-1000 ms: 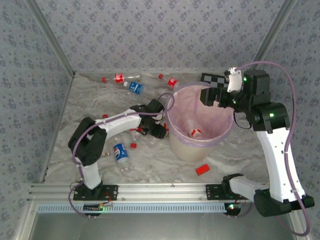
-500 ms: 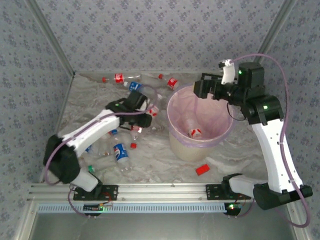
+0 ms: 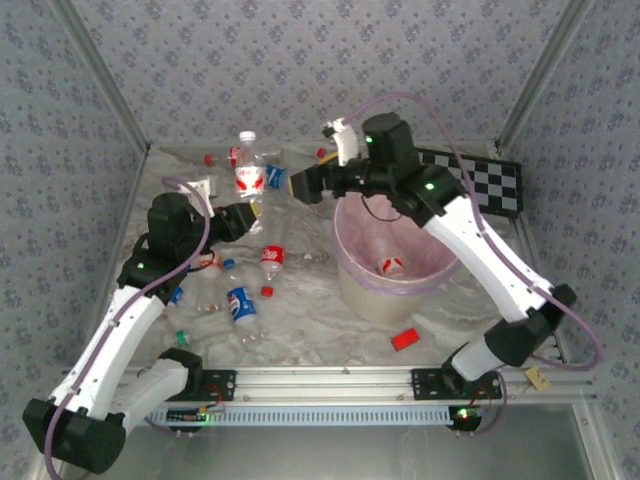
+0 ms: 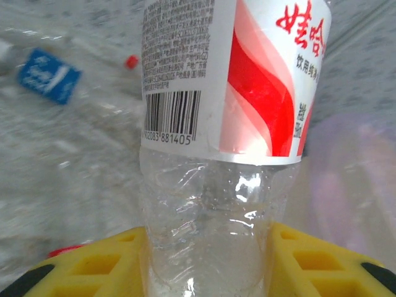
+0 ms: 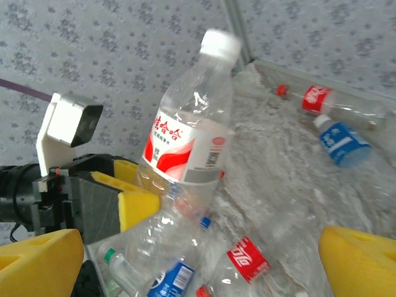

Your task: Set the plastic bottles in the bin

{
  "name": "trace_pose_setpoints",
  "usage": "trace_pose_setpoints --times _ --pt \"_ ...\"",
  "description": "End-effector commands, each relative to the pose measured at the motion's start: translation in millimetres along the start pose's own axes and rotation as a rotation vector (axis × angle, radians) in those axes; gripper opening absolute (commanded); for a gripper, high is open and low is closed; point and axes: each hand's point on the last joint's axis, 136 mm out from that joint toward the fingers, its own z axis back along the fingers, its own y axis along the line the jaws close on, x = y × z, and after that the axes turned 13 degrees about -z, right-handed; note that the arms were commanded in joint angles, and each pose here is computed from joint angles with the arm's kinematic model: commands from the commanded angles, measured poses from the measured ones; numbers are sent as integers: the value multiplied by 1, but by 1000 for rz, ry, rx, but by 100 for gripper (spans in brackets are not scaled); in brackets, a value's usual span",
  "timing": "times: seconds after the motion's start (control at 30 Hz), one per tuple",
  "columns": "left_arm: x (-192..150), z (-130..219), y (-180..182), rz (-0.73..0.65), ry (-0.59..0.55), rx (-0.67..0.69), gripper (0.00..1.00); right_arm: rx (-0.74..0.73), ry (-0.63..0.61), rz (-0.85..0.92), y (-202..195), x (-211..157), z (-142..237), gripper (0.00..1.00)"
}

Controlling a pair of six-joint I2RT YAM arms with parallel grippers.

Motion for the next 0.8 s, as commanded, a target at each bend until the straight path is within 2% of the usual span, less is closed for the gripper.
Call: trace_pose_setpoints --times 0.0,0.2,0.47,0.5,0.7,0.77 --pt "37 8 -47 0 -119 -240 44 88 -33 39 15 18 -12 100" --pt "43 7 -56 5 -138 -291 44 240 43 -30 21 15 -35 100" --pt "41 2 -55 20 -140 -304 43 337 89 -67 29 15 -52 99" --pt "40 1 -55 20 -137 -304 43 342 89 -70 29 16 -53 96" --pt "35 -4 -49 30 -123 -287 43 356 81 -71 31 18 -54 64" --pt "33 -7 -48 34 -111 -284 43 356 79 -71 31 19 -54 60"
